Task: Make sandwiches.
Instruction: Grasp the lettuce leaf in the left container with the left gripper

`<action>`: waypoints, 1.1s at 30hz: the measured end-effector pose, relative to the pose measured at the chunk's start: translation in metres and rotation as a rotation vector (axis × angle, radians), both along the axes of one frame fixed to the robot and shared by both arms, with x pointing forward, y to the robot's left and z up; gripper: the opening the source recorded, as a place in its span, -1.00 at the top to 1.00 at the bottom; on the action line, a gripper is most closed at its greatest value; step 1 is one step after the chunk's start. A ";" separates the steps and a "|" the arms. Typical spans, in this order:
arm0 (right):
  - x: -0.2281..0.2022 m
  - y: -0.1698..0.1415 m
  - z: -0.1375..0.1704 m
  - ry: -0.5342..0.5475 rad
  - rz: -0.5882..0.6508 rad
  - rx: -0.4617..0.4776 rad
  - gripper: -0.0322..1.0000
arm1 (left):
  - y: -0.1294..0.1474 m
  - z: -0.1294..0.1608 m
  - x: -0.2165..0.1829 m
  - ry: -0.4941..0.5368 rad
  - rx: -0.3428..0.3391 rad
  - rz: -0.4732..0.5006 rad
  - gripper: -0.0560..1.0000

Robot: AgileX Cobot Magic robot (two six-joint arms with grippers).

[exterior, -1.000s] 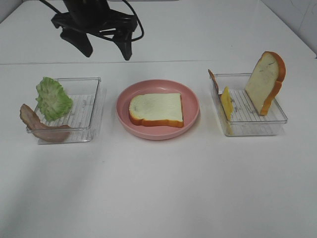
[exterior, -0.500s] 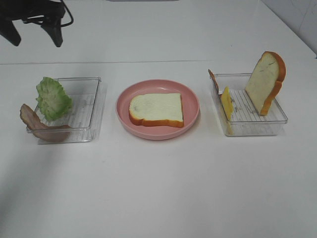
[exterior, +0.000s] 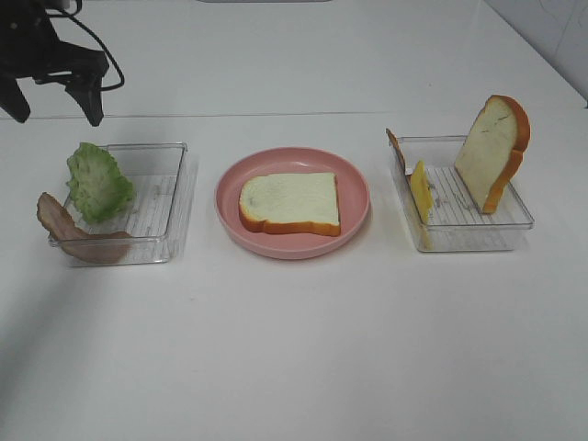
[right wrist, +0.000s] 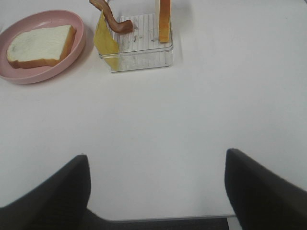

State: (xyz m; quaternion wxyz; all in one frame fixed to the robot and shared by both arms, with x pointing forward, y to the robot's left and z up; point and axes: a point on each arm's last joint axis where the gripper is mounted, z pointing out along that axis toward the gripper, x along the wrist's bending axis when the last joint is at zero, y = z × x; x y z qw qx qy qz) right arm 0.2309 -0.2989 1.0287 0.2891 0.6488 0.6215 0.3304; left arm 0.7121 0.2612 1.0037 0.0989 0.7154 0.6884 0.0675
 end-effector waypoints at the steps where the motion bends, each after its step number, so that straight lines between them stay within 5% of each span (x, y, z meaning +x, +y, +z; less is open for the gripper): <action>1: 0.000 0.000 0.000 0.000 0.000 0.000 -0.52 | 0.000 -0.005 0.001 0.011 0.001 0.000 -0.69; 15: 0.000 0.000 0.000 0.000 0.000 0.000 -0.52 | 0.000 -0.056 0.009 0.118 0.019 -0.002 -0.69; 26: 0.000 0.000 0.000 0.000 0.000 0.000 -0.52 | 0.000 -0.066 0.010 0.138 0.024 -0.002 -0.66; 33: 0.000 0.000 0.000 0.000 0.000 0.000 -0.52 | 0.000 -0.066 0.010 0.138 0.024 -0.002 -0.37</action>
